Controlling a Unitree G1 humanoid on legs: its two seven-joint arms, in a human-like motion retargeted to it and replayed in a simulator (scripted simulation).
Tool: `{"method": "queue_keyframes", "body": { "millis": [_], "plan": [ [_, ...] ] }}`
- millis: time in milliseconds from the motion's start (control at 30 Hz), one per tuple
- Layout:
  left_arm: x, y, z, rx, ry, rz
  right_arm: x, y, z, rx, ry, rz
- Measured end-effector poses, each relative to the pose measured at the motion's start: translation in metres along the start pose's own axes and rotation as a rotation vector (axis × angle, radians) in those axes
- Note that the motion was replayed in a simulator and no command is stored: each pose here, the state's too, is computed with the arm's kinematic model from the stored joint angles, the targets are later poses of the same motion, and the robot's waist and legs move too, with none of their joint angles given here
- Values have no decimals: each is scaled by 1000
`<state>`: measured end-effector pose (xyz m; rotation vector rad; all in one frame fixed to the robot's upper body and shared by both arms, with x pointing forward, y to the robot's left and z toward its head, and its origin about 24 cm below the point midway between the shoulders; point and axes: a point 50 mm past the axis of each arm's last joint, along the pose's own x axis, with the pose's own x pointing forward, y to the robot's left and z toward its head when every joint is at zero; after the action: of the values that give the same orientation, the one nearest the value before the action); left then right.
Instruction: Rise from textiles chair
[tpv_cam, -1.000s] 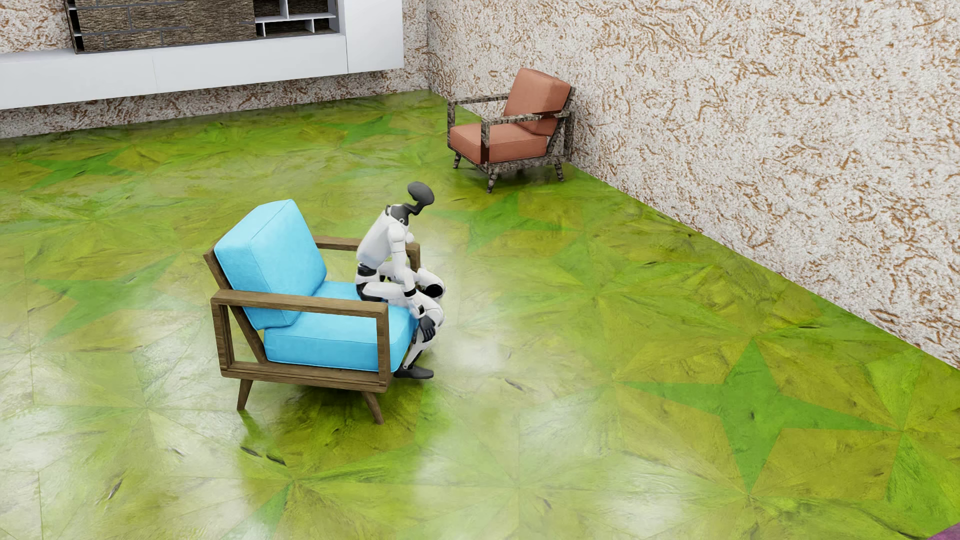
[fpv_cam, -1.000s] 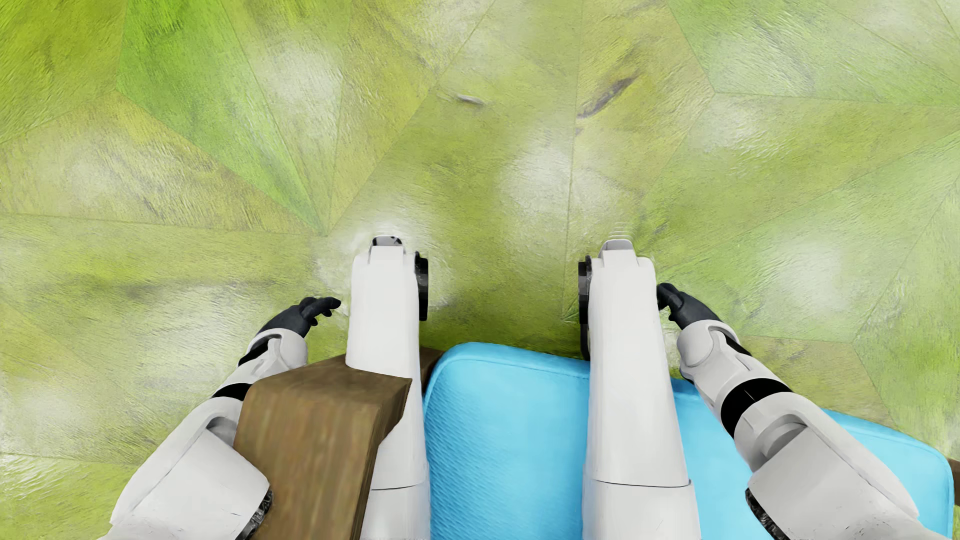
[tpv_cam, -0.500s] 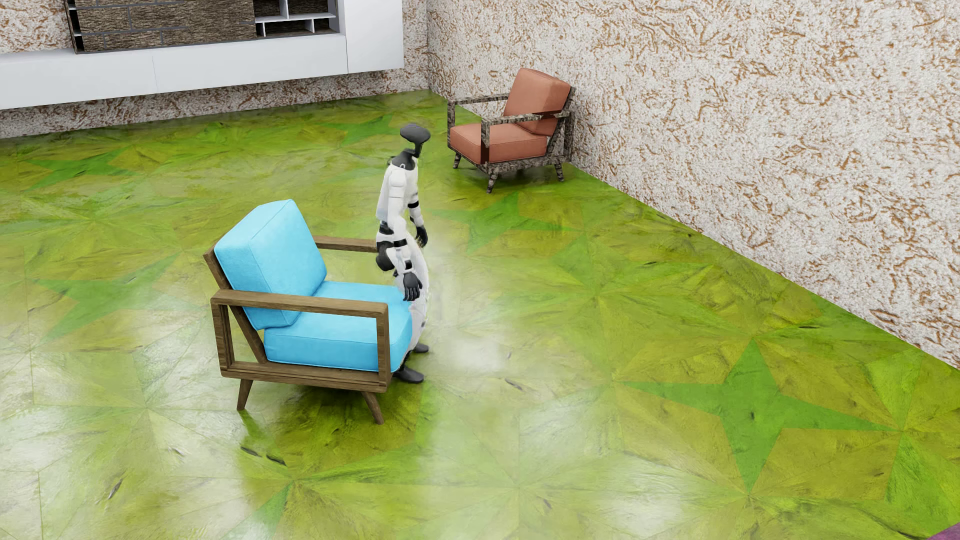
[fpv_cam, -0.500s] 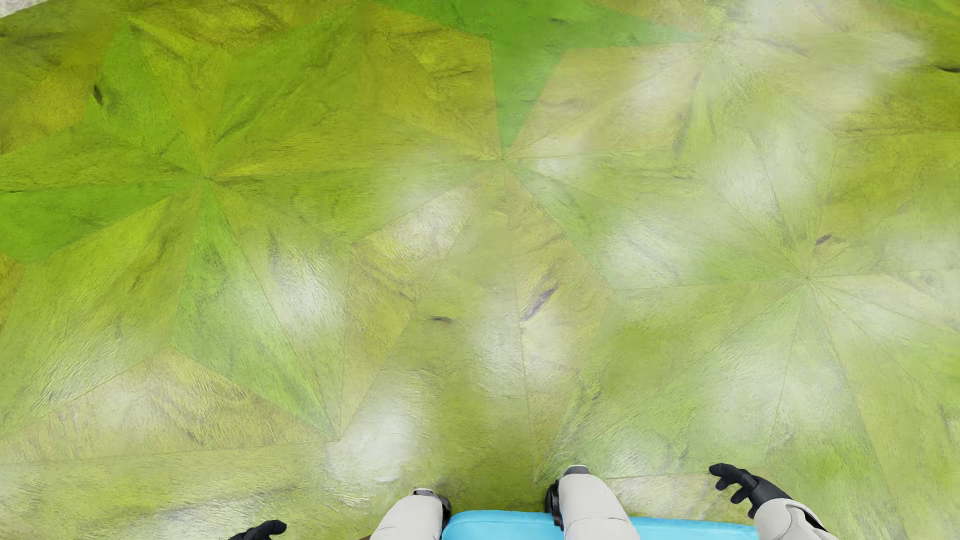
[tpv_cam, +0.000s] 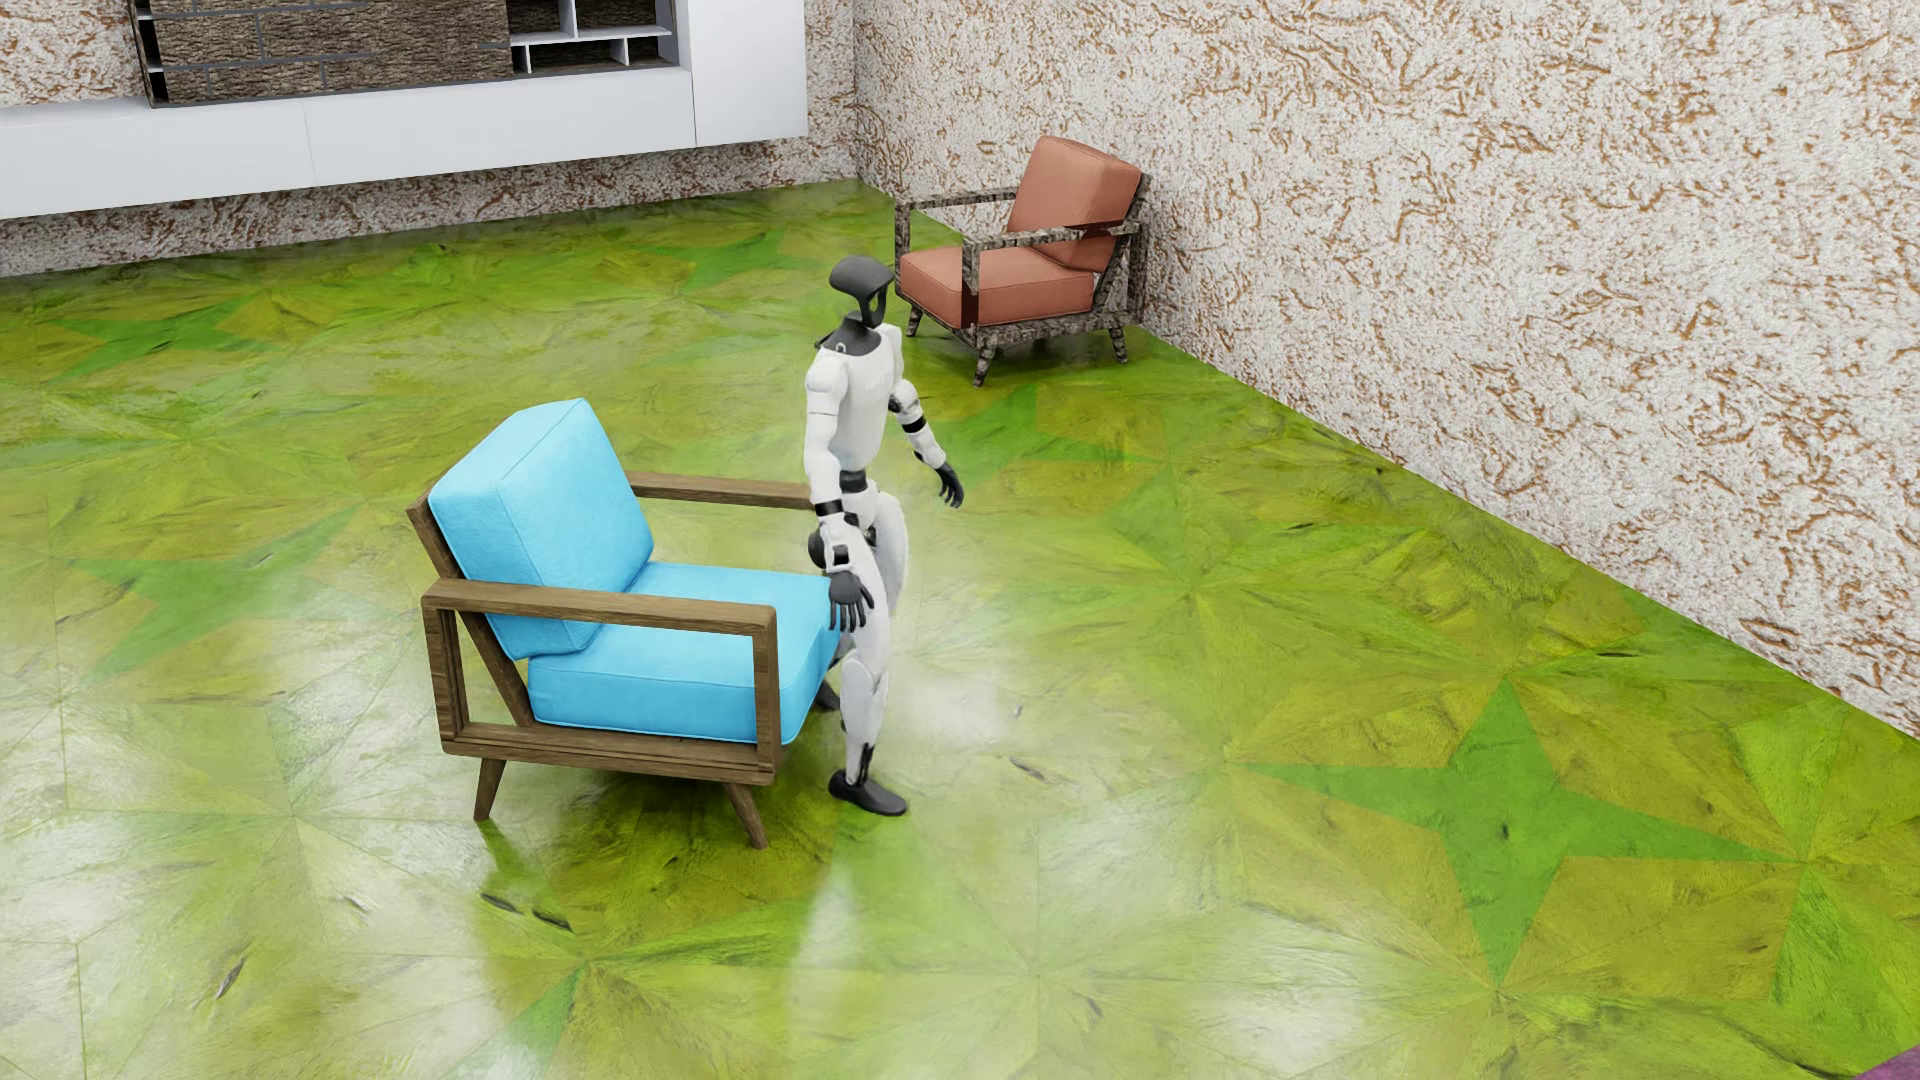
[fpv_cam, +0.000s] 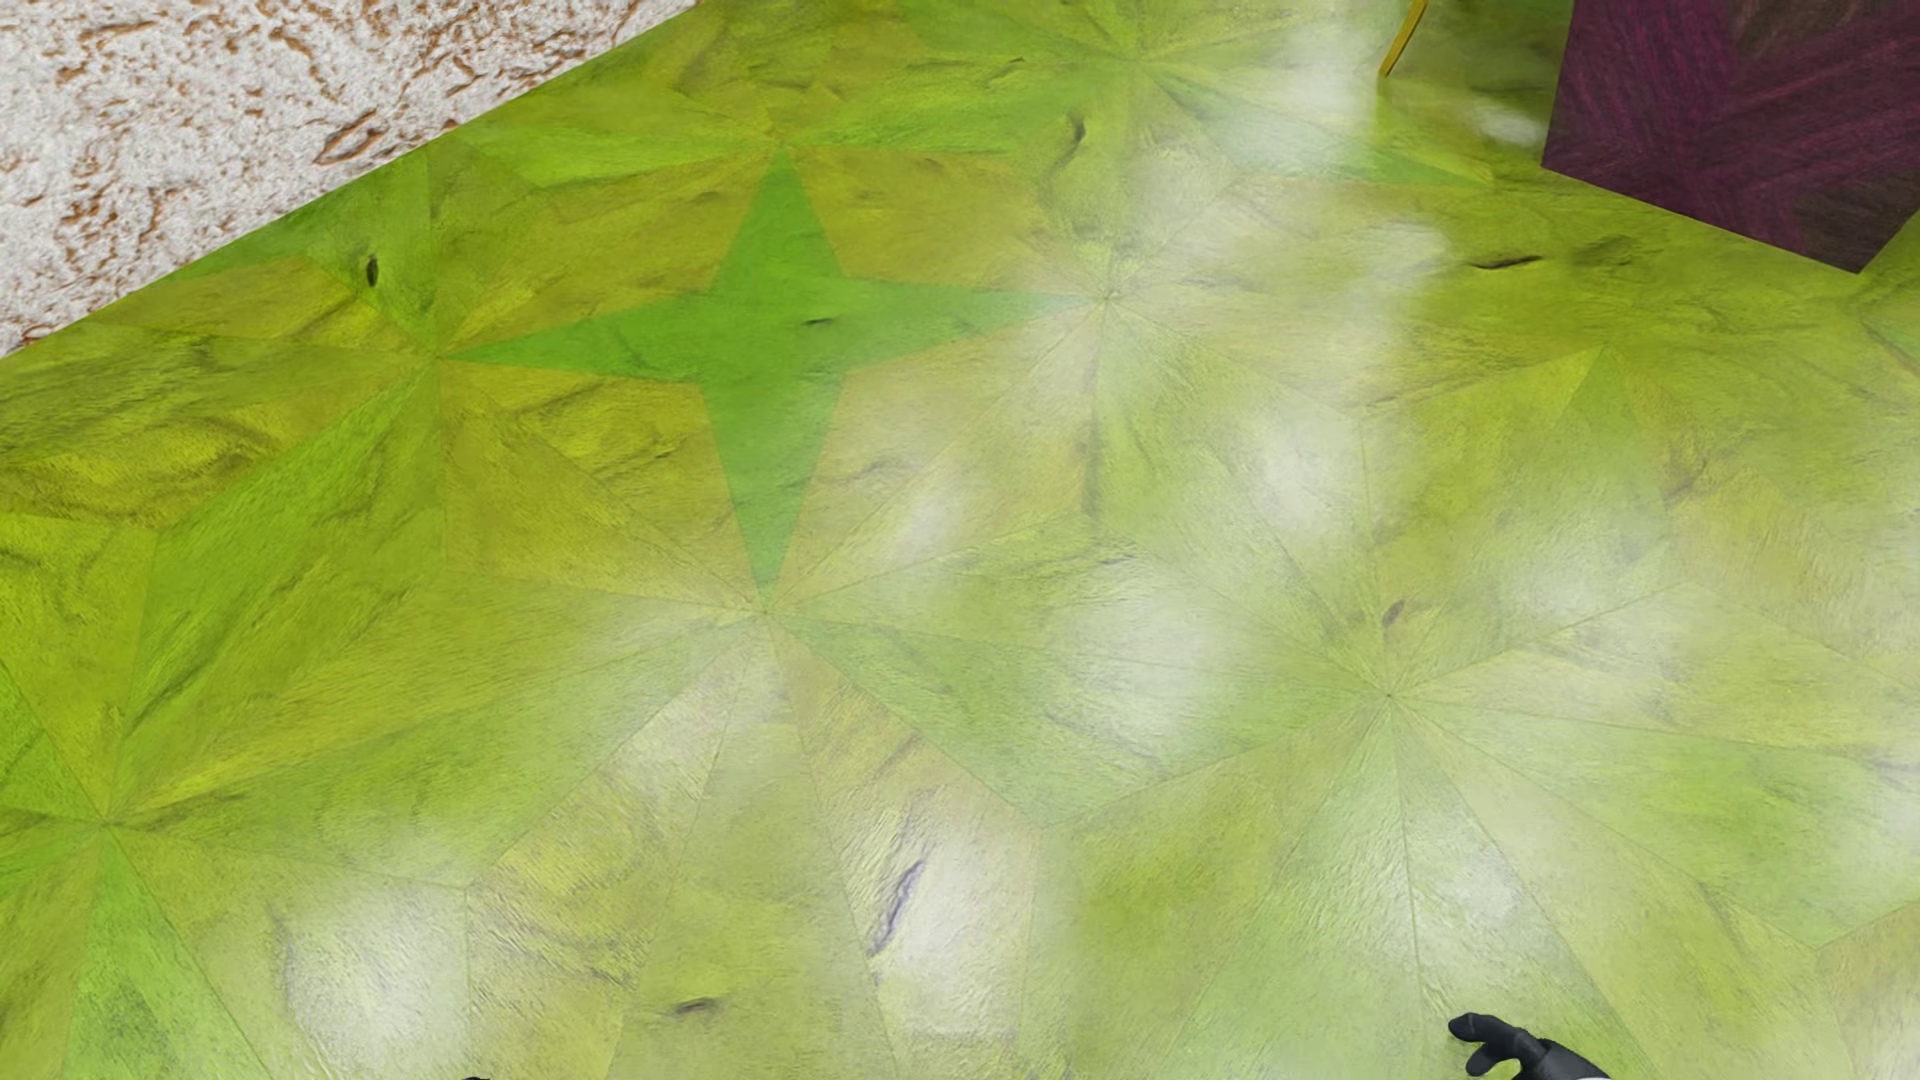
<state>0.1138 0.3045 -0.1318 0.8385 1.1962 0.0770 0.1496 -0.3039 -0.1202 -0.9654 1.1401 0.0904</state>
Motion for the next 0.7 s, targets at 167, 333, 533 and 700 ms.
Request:
{"method": "queue_keyframes", "body": {
  "millis": [167, 333, 533, 700],
  "plan": [
    [-5, -25, -9, -70, 51, -60, 2, -24, 8, -78, -29, -86],
    [-12, -46, -27, -104, 127, -128, 2, -38, 4, -65, -38, -122],
    [-19, -41, -68, -90, 266, -130, 0, -9, -2, 19, -4, -50],
    [-8, -23, -28, -117, 114, -25, -2, 8, -12, 60, 44, 0]
  ]
}}
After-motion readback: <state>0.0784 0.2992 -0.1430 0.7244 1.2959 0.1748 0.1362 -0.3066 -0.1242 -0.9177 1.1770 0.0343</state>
